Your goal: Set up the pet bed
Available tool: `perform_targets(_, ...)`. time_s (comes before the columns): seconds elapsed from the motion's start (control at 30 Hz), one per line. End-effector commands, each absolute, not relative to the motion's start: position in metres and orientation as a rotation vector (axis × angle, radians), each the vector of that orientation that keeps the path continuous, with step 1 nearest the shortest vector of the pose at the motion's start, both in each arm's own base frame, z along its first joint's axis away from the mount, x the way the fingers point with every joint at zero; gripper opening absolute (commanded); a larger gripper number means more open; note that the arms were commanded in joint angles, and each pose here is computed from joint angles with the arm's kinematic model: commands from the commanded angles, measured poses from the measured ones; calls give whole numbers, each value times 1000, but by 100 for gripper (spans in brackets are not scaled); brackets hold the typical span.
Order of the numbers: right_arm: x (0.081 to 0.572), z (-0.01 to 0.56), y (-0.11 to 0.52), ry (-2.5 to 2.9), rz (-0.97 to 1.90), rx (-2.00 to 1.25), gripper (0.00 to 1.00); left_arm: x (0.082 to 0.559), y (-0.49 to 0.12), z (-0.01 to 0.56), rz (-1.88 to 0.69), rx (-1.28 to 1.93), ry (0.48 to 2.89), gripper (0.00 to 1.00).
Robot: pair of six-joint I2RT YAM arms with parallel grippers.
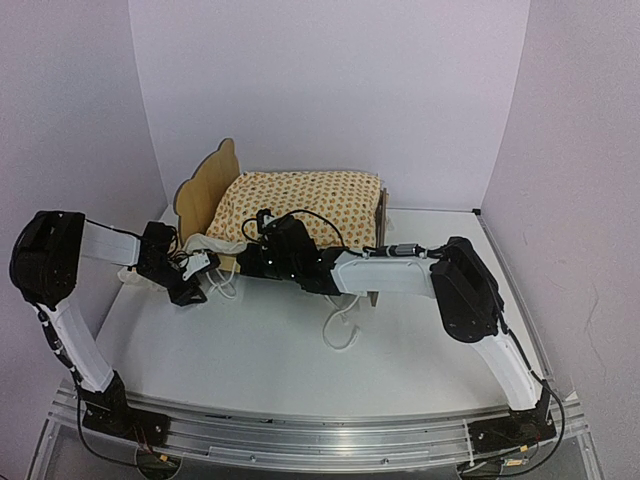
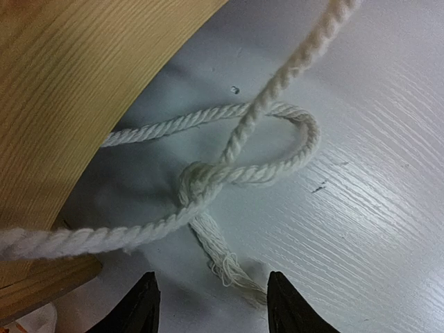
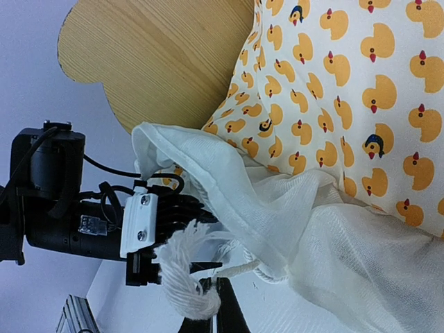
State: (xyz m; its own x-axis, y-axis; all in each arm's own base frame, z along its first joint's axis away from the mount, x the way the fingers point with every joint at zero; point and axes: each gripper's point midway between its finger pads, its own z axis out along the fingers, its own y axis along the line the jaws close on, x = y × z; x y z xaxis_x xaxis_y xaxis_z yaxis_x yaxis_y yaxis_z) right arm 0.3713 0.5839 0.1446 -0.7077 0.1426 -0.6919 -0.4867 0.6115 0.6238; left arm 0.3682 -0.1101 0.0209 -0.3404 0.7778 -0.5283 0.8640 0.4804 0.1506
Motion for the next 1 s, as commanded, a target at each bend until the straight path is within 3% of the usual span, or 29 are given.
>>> perform_targets(0.0, 373, 175, 590, 2030, 1140, -276, 0, 381, -113, 21, -203, 1281, 2241, 49)
perform_targets(0.13, 373, 176, 589, 2028, 1135, -280, 0, 362, -119, -3, -197, 1377, 2291, 47)
perform_targets(0.2, 373, 176, 589, 2028, 1134, -282, 0, 358, -114, -16, -165, 1395, 2328, 41)
perform_targets(0.37, 373, 181, 588, 2014, 1127, -290, 0, 361, -90, -26, -61, 1371, 2445, 4)
perform_targets(0.4, 373, 185, 588, 2007, 1127, -292, 0, 362, -86, -23, -55, 1358, 2452, 0)
perform_targets(0.73, 374, 264, 586, 1837, 1152, -344, 0, 410, 2, 56, 212, 1089, 2332, 0)
perform_targets(0.97, 395, 328, 566, 1693, 1119, -336, 0, 419, 37, 80, 346, 1018, 2266, 0)
